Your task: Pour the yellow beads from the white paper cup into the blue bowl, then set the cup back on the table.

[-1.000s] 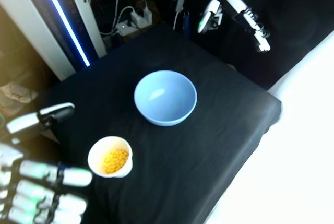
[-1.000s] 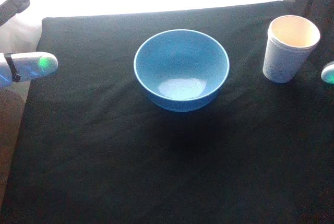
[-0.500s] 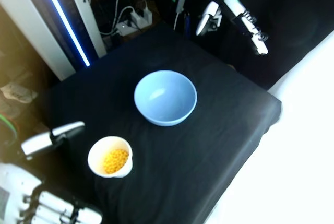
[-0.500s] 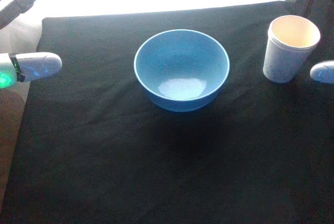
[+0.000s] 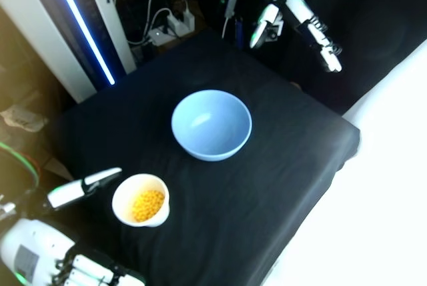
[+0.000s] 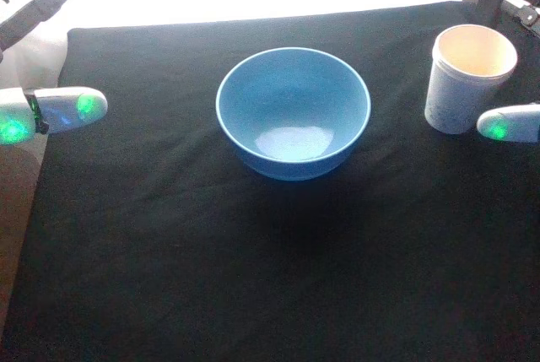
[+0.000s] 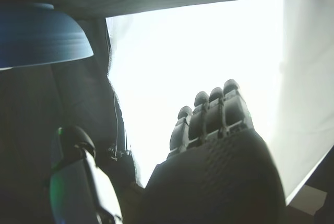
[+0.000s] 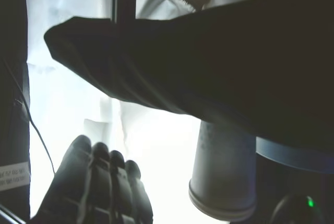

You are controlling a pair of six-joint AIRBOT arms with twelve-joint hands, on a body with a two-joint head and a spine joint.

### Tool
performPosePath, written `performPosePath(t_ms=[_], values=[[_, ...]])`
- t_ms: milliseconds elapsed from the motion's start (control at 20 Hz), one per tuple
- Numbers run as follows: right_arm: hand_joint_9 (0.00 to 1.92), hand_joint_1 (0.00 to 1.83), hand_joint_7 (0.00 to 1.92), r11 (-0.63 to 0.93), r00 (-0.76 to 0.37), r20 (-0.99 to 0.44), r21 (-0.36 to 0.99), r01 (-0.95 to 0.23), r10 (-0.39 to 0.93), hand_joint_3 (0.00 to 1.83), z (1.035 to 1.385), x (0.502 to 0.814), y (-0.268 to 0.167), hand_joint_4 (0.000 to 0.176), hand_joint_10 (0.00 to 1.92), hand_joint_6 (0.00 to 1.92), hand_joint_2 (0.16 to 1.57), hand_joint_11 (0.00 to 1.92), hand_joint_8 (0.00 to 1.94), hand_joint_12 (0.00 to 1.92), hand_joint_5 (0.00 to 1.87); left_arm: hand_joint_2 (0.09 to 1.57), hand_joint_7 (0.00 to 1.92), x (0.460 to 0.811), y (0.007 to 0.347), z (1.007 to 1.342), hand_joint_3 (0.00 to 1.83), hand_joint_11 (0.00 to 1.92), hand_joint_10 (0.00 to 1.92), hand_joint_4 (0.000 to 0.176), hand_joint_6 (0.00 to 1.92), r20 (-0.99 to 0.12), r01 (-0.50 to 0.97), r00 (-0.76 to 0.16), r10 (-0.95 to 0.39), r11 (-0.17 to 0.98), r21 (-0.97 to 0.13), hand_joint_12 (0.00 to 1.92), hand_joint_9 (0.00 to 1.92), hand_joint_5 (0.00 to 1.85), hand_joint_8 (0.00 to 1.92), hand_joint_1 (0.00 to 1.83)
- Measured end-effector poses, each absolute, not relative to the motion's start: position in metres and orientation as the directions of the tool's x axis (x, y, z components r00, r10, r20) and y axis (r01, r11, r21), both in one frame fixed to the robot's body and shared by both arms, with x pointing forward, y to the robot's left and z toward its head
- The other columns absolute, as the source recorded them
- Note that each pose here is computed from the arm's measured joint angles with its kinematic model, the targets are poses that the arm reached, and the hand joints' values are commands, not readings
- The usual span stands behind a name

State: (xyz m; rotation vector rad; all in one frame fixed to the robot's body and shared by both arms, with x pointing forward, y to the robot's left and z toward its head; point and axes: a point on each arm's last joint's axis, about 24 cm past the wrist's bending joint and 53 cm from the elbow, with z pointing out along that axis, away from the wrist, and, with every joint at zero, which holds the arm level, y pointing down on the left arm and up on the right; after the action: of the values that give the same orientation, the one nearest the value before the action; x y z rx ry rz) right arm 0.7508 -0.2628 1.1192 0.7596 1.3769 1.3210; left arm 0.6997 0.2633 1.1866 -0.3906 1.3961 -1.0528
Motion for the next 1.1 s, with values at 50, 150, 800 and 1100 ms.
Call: performPosePath(t_ms=[50, 150, 800, 1100], values=[[0.0, 0.62, 0.0, 0.184, -0.263, -0.236, 0.961, -0.207, 0.936, 0.0, 1.119, 0.752, -0.261, 0.0, 0.0, 0.0, 0.49, 0.0, 0.0, 0.0, 0.0, 0.81, 0.04, 0.7, 0.263, 1.185, 0.0, 0.0, 0.0, 0.12, 0.0, -0.605, 0.363, -0.166, -0.779, 0.523, -0.771, 0.0, 0.0, 0.0, 0.0, 0.46], [0.0, 0.6, 0.0, 0.172, -0.274, -0.226, 0.963, -0.208, 0.935, 0.01, 1.118, 0.754, -0.251, 0.0, 0.0, 0.0, 0.53, 0.0, 0.0, 0.0, 0.0, 0.79, 0.04, 0.7, 0.262, 1.184, 0.0, 0.0, 0.0, 0.15, 0.0, -0.605, 0.361, -0.168, -0.778, 0.522, -0.773, 0.0, 0.0, 0.0, 0.0, 0.46], [0.0, 0.6, 0.0, 0.128, -0.263, -0.175, 0.974, -0.188, 0.949, 0.0, 1.112, 0.763, -0.24, 0.0, 0.0, 0.0, 0.53, 0.0, 0.0, 0.0, 0.0, 0.82, 0.04, 0.701, 0.262, 1.183, 0.01, 0.0, 0.0, 0.129, 0.0, -0.605, 0.361, -0.167, -0.778, 0.523, -0.772, 0.0, 0.0, 0.0, 0.0, 0.5], [0.0, 0.62, 0.0, 0.105, -0.269, -0.154, 0.977, -0.187, 0.951, 0.02, 1.111, 0.765, -0.23, 0.0, 0.0, 0.0, 0.58, 0.0, 0.0, 0.0, 0.0, 0.84, 0.05, 0.702, 0.263, 1.184, 0.01, 0.0, 0.0, 0.149, 0.0, -0.603, 0.359, -0.165, -0.781, 0.521, -0.774, 0.0, 0.0, 0.0, 0.01, 0.5]])
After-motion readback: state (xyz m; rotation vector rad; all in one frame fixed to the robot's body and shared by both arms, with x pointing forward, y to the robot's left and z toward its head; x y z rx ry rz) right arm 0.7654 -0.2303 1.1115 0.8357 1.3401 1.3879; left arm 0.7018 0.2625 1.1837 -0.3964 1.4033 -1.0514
